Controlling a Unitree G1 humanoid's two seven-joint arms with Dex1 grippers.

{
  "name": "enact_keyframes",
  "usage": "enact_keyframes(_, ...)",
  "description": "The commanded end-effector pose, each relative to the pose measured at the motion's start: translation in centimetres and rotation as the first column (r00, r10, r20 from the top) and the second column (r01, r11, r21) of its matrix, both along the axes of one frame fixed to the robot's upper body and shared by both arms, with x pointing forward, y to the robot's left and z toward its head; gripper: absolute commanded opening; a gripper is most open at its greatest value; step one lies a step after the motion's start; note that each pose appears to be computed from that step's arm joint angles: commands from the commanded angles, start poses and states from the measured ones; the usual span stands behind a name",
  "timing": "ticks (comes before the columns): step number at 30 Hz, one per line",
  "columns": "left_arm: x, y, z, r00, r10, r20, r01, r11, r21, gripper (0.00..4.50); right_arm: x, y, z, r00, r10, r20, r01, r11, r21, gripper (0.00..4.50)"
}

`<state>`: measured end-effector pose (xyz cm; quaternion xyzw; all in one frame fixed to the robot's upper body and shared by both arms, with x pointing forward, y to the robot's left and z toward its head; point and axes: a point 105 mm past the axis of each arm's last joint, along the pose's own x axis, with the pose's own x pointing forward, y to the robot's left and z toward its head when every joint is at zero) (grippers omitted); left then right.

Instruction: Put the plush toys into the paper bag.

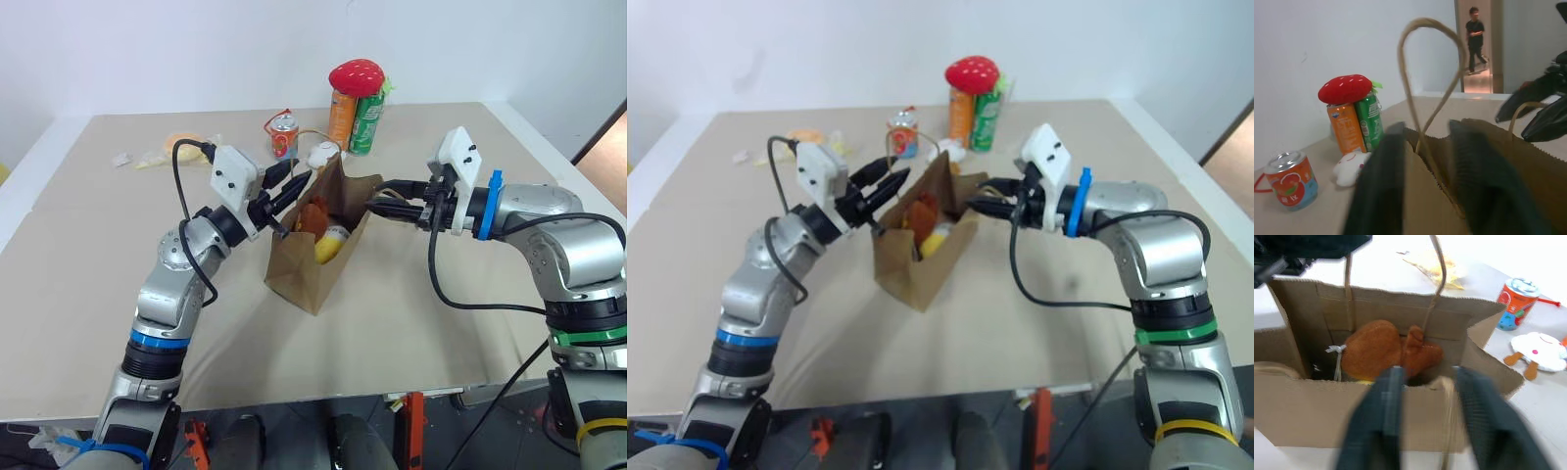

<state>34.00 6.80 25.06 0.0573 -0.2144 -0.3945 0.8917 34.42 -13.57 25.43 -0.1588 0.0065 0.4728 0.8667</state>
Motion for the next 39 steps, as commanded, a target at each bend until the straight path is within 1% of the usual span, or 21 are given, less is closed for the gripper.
enact_keyframes(1,-1.2,0.3,1.2,0.999,-0.029,0.043,0.029,1.000,-0.003,3.29,-1.1,-0.4,3.9,0.998,0.014,0.059,-0.021,0.993,0.117,3.73)
enact_keyframes(3,-1.5,0.3,1.1,0.998,-0.048,0.033,0.048,0.999,-0.005,4.15,-1.3,-0.8,4.9,0.999,0.003,0.043,-0.011,0.982,0.187,4.49)
enact_keyframes(4,-1.6,0.4,1.3,0.998,-0.059,0.025,0.059,0.998,-0.020,4.37,-1.2,-1.3,5.4,0.999,-0.015,0.030,0.008,0.975,0.222,4.50)
enact_keyframes(6,-2.0,0.5,1.6,0.995,-0.096,-0.004,0.095,0.994,-0.050,4.37,-0.7,-2.8,6.3,0.997,-0.074,0.007,0.069,0.953,0.295,4.50)
enact_keyframes(9,-2.7,0.8,1.8,0.986,-0.158,-0.053,0.153,0.985,-0.075,4.37,-0.2,-5.0,6.2,0.988,-0.150,-0.026,0.150,0.933,0.326,4.50)
enact_keyframes(11,-3.6,1.2,1.8,0.971,-0.220,-0.091,0.213,0.974,-0.082,4.37,0.2,-7.3,5.3,0.973,-0.228,-0.043,0.230,0.929,0.290,4.50)
enact_keyframes(13,-4.2,1.6,1.4,0.960,-0.251,-0.126,0.245,0.968,-0.062,4.37,0.4,-9.0,3.5,0.960,-0.277,-0.050,0.282,0.938,0.202,4.50)
enact_keyframes(15,-4.7,2.2,0.6,0.954,-0.251,-0.162,0.252,0.968,-0.020,4.50,0.4,-10.5,1.0,0.945,-0.324,-0.049,0.327,0.942,0.081,3.98)
enact_keyframes(16,-4.9,2.6,0.2,0.954,-0.241,-0.176,0.245,0.970,0.001,4.50,0.1,-10.6,-0.3,0.948,-0.314,-0.054,0.315,0.949,0.012,3.87)
enact_keyframes(17,-4.9,3.0,-0.1,0.957,-0.227,-0.182,0.233,0.972,0.012,4.50,-0.3,-10.4,-1.2,0.954,-0.293,-0.061,0.292,0.956,-0.037,3.52)
enact_keyframes(19,-5.1,3.7,-0.6,0.960,-0.198,-0.197,0.206,0.978,0.019,4.50,-1.5,-9.3,-2.6,0.970,-0.226,-0.092,0.216,0.970,-0.110,2.64)
enact_keyframes(20,-5.2,3.9,-1.0,0.962,-0.183,-0.201,0.192,0.981,0.026,4.50,-2.3,-8.2,-3.0,0.980,-0.165,-0.114,0.151,0.981,-0.120,2.12)
enact_keyframes(23,-5.9,4.2,-2.1,0.963,-0.164,-0.215,0.178,0.983,0.048,4.50,-5.1,-4.2,-3.6,0.977,0.036,-0.209,-0.057,0.994,-0.094,0.73)
enact_keyframes(24,-6.1,4.1,-2.4,0.962,-0.162,-0.220,0.177,0.983,0.050,4.50,-6.1,-2.6,-3.8,0.968,0.103,-0.229,-0.126,0.988,-0.085,0.16)
enact_keyframes(25,-6.4,4.0,-2.7,0.961,-0.163,-0.222,0.178,0.983,0.050,4.50,-6.8,-1.4,-4.1,0.957,0.143,-0.252,-0.168,0.982,-0.081,0.07)
enact_keyframes(27,-6.8,3.6,-2.9,0.959,-0.171,-0.227,0.184,0.982,0.038,4.50,-7.6,0.6,-4.1,0.949,0.207,-0.239,-0.230,0.970,-0.073,0.07)
enact_keyframes(31,-7.6,2.9,-3.7,0.945,-0.202,-0.257,0.220,0.974,0.045,4.50,-8.2,3.5,-3.4,0.937,0.290,-0.197,-0.301,0.953,-0.023,0.07)
enact_keyframes(34,-8.1,2.5,-4.2,0.936,-0.223,-0.272,0.250,0.966,0.068,4.50,-7.7,4.7,-3.6,0.942,0.292,-0.167,-0.300,0.953,-0.028,0.07)
enact_keyframes(39,-8.5,1.5,-5.0,0.918,-0.252,-0.305,0.294,0.951,0.099,4.50,-6.4,5.5,-4.3,0.956,0.265,-0.130,-0.273,0.961,-0.050,0.07)
